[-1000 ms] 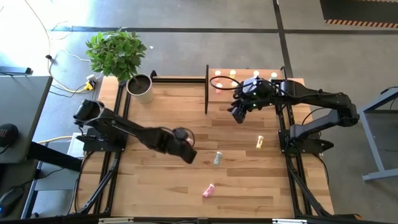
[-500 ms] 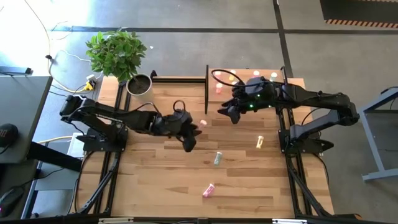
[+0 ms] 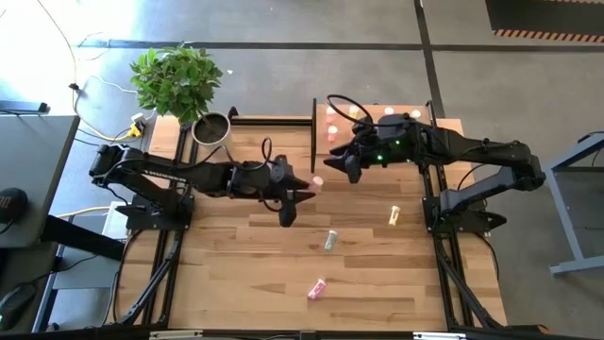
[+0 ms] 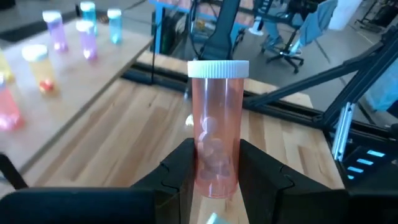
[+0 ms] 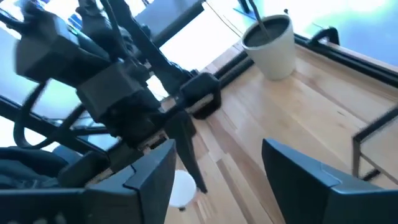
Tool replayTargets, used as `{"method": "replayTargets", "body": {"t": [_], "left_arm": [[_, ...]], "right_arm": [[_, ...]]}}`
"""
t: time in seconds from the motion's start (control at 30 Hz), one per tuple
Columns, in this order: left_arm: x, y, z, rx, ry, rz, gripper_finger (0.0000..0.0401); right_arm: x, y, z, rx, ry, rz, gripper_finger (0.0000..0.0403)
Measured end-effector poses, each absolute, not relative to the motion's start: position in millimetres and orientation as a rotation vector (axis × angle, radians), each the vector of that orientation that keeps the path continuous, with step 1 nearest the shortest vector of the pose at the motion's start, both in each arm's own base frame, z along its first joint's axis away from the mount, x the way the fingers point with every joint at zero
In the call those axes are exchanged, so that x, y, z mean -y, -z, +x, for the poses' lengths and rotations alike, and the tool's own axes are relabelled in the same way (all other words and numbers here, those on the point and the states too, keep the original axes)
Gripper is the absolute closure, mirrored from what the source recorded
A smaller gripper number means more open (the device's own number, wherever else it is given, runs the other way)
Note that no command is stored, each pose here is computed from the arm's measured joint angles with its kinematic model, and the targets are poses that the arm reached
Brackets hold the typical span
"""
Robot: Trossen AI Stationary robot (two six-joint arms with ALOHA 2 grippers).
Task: Pick and place medicine bottles onto shelf by color
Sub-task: Put the pink medicine bottle aligned with the other pink medicine bottles on the shelf
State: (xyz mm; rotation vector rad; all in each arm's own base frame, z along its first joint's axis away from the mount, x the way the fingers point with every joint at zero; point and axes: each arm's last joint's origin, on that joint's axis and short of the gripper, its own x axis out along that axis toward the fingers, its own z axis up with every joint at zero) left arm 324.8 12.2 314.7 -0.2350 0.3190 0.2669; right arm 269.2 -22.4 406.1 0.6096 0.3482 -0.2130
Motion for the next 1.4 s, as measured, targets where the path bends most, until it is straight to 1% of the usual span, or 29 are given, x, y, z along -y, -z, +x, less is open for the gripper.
{"method": "replayTargets", "body": {"t": [0.1, 0.2, 0.53, 0.77, 1.0, 1.4], "left_arm": [[-17, -316, 327, -0.293, -0.273, -0.220, 0.0309], [-23, -317, 329, -0.258, -0.285, -0.226, 0.0309], [-45, -324, 329, -0.181, -0.325, -0.214, 0.0309], [-53, -325, 328, -0.173, -0.351, -0.217, 0.0309], [-55, -325, 327, -0.174, -0.356, -0.217, 0.0309], [-55, -321, 327, -0.213, -0.361, -0.223, 0.0309]], "right_arm": [[22, -409, 270, -0.322, 0.196, 0.610, 0.0162], [21, -410, 271, -0.324, 0.155, 0.591, 0.0159], [22, -410, 275, -0.312, 0.146, 0.417, 0.0160], [24, -393, 296, -0.356, 0.153, 0.345, 0.0160], [27, -385, 308, -0.369, 0.158, 0.341, 0.0160], [26, -392, 300, -0.345, 0.169, 0.339, 0.0193]]}}
